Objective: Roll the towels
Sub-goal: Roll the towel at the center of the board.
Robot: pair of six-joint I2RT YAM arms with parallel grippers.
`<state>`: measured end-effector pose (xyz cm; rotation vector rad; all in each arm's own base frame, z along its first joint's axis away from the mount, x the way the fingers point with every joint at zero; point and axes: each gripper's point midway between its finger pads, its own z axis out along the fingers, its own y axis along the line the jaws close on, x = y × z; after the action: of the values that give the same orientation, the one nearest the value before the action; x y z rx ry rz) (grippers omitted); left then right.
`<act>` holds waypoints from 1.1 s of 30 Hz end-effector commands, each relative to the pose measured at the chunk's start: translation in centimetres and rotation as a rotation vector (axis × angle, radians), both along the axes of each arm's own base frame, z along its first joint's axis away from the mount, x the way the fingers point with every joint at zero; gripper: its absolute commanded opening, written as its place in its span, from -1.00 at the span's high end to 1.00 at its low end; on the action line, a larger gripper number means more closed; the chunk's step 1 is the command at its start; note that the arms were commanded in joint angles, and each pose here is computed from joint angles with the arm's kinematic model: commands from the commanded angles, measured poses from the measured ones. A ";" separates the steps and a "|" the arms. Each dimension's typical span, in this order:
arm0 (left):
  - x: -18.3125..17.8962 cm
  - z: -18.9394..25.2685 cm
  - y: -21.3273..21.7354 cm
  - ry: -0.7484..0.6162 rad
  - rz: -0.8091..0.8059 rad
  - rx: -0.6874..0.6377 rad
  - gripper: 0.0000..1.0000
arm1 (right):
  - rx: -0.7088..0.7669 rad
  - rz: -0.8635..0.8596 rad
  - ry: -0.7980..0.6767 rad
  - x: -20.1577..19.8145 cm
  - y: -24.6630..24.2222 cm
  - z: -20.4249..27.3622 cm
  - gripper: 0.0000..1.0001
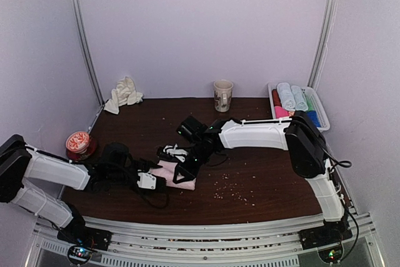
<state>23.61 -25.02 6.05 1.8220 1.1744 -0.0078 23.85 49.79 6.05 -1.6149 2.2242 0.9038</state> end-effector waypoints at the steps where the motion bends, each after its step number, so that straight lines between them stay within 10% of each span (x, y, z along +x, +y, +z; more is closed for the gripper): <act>1: 0.7 0.4 -0.4 -0.045 0.011 0.000 -0.31 | -0.046 0.011 0.112 -1.6 -0.5 -1.6 0.71; 6: 0.8 -0.3 -0.2 -0.035 0.013 0.032 -0.18 | -0.029 0.025 0.129 -1.8 -0.5 -1.1 0.71; 15: 0.0 -1.4 -0.1 0.071 -0.005 0.091 1.00 | -0.036 0.014 0.095 -1.2 -0.8 -0.5 0.47; 33: -0.6 -4.6 0.3 0.503 0.018 0.247 1.00 | 0.096 -0.176 -0.071 4.5 -2.7 6.9 -0.34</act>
<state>25.35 -26.53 3.96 2.0100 1.4283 -0.2130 25.75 47.52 10.11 -1.4788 2.2452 0.9095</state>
